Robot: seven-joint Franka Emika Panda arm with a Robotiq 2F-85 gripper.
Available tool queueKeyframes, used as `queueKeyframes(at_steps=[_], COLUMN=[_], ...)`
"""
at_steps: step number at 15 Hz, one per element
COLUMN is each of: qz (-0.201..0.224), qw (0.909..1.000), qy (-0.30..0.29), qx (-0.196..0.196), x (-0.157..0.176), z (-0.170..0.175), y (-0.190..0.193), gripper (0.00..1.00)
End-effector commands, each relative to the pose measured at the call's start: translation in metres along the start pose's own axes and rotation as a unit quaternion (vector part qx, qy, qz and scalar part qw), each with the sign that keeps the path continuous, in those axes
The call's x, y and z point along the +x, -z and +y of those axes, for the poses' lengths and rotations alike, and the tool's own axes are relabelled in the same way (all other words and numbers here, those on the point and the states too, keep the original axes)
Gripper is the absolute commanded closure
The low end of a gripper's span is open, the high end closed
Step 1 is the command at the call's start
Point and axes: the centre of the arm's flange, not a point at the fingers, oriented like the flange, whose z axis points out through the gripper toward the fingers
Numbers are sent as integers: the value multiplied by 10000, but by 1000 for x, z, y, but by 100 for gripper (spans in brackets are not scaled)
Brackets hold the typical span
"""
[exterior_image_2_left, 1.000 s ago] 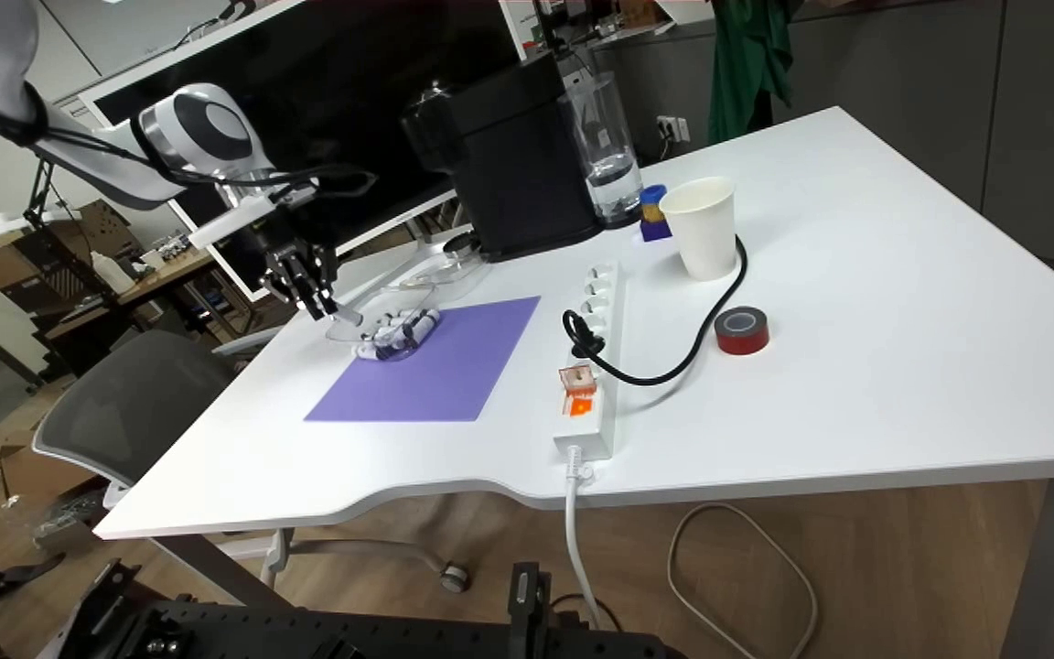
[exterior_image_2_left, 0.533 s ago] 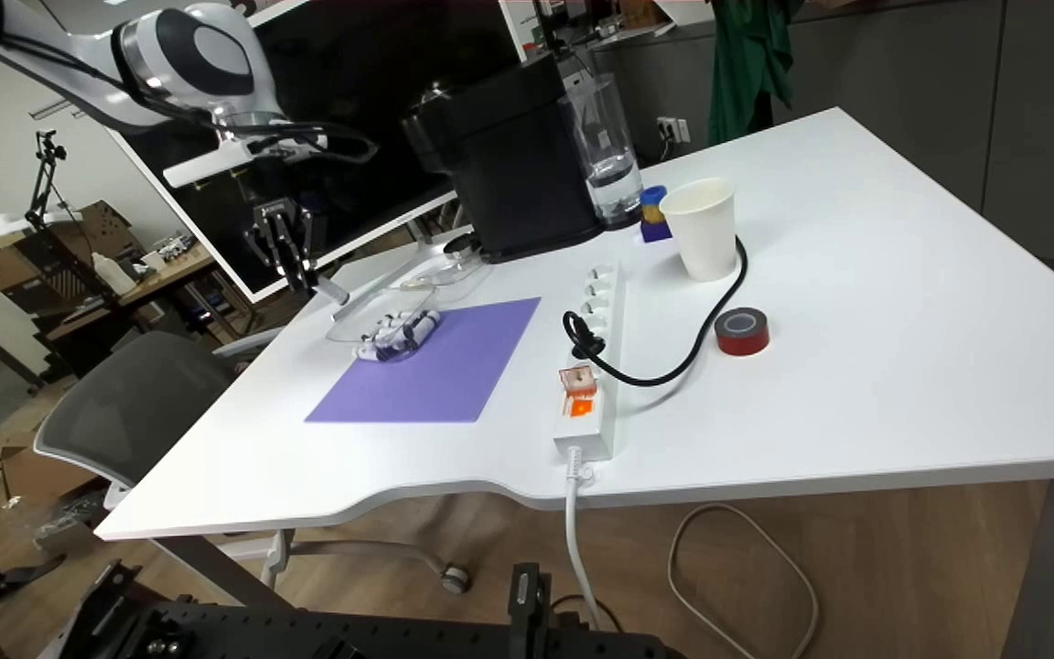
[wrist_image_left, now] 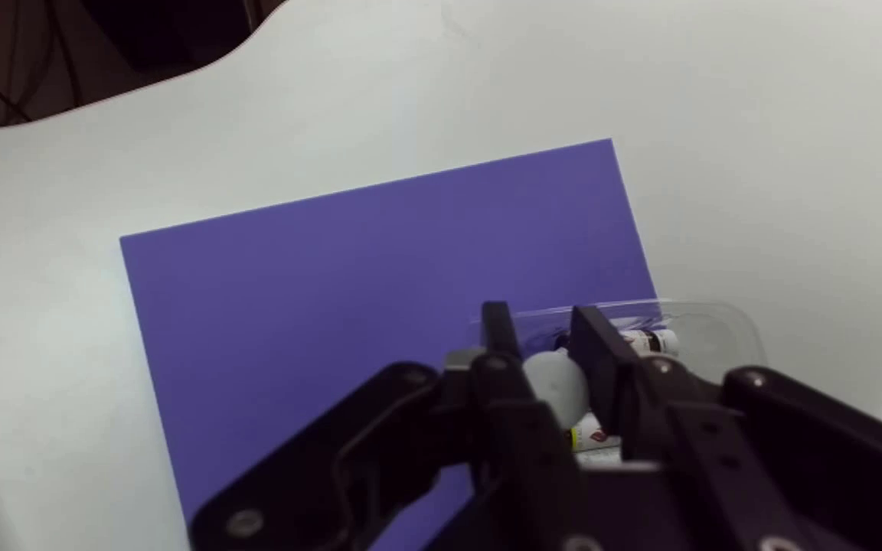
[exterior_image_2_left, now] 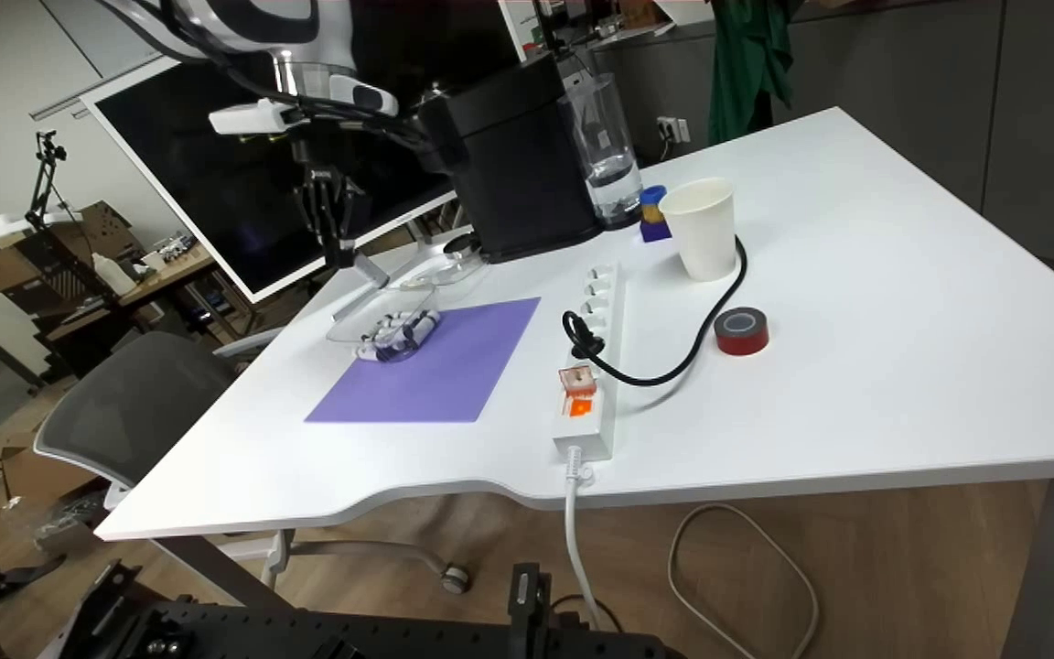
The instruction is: Remove the bottle from the colourless bowl and put it on the blue paper
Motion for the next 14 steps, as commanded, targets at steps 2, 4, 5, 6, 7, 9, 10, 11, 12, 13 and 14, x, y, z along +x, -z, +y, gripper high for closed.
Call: queueKeyframes(at_steps=[2,4,5,6,7,9,10,11,12,13,14], qz=[-164,-266,-345,-403,-481,-567,-611,-654,-694,-726,-774], qw=[9958,9923,9898,9875,9844,9786,9758,9726,9697,9670,9641], qy=[-658,-893,-1004,-1100,-1216,-1439,-1538,-1653,-1737,-1802,-1848], qx=[608,820,946,1053,1180,1354,1430,1500,1569,1649,1742], x=[18,28,34,38,43,52,57,62,67,73,79], z=[45,61,69,76,84,98,105,112,118,123,128], y=[-7,-14,-19,-24,-30,-40,-45,-51,-56,-62,-66], gripper=[94,94,94,94,94,94,94,94,94,94,94])
